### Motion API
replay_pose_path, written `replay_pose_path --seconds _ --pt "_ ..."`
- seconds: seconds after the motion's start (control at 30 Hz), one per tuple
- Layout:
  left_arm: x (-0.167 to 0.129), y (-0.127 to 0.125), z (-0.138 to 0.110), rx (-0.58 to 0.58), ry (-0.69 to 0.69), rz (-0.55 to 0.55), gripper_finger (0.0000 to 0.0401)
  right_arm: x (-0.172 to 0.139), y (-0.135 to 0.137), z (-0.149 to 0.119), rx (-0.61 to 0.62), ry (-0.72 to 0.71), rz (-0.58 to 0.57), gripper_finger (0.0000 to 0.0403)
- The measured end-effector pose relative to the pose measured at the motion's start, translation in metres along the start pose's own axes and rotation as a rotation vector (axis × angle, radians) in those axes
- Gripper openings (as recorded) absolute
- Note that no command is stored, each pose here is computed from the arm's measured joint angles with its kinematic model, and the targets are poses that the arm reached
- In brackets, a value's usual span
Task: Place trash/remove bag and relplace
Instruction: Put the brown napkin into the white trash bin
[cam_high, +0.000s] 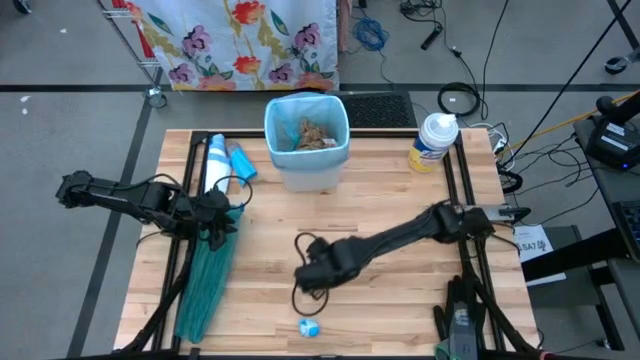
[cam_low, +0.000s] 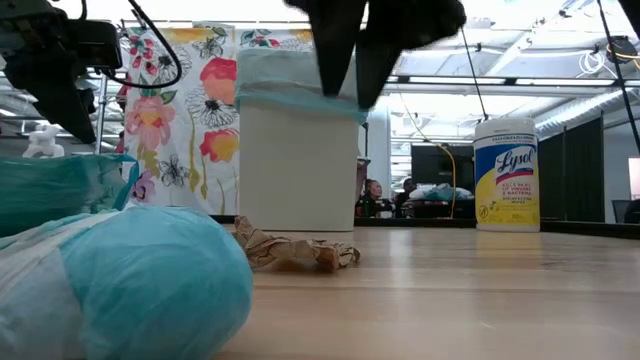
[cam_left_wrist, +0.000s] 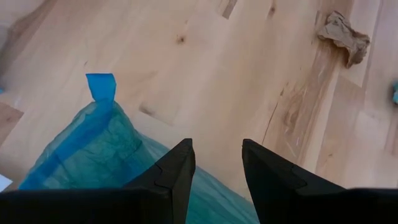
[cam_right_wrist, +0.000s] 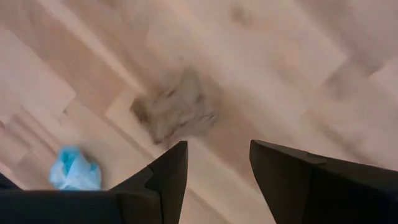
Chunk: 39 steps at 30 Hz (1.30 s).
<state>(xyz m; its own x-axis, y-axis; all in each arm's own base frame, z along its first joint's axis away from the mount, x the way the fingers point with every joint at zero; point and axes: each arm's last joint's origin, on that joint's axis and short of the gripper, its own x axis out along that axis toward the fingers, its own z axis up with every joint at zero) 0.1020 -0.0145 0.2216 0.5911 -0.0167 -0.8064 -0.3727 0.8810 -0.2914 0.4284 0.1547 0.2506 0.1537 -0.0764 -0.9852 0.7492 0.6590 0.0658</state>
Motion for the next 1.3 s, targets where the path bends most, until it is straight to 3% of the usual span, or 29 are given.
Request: replay_pose_path --seconds 0.27,0.57,0.67,0.77,0.83,0.93,1.13,1.3 --pt "0.000 -0.001 -0.001 -0.025 0.021 -0.028 0.0138 0.057 0.031 -0.009 0.054 0.009 0.059 0.0164" --pt "-0.001 0.000 -0.004 -0.042 0.065 -0.048 0.0138 0.105 0.036 -0.009 0.031 0.027 -0.007 0.0159" --pt "-0.003 0.001 -0.005 -0.051 0.060 -0.064 0.0138 0.109 0.034 -0.007 0.026 0.034 -0.020 0.0115" --pt "-0.005 0.001 -0.005 -0.052 0.050 -0.074 0.0138 0.109 0.031 -0.003 -0.012 0.036 -0.034 0.0034" --pt "-0.006 0.001 -0.005 -0.052 0.043 -0.079 0.0138 0.105 0.027 -0.001 -0.040 0.032 -0.068 0.0012" --pt "-0.008 0.002 -0.006 -0.059 0.034 -0.086 0.0138 0.092 0.012 0.001 -0.046 0.044 -0.167 0.0011" --pt "-0.009 0.002 -0.006 -0.078 0.025 -0.093 0.0138 0.024 -0.016 0.011 -0.039 -0.028 -0.244 0.0003" --pt "-0.009 0.002 -0.006 -0.085 0.023 -0.095 0.0138 -0.043 -0.041 0.022 0.007 -0.188 -0.168 0.0001"
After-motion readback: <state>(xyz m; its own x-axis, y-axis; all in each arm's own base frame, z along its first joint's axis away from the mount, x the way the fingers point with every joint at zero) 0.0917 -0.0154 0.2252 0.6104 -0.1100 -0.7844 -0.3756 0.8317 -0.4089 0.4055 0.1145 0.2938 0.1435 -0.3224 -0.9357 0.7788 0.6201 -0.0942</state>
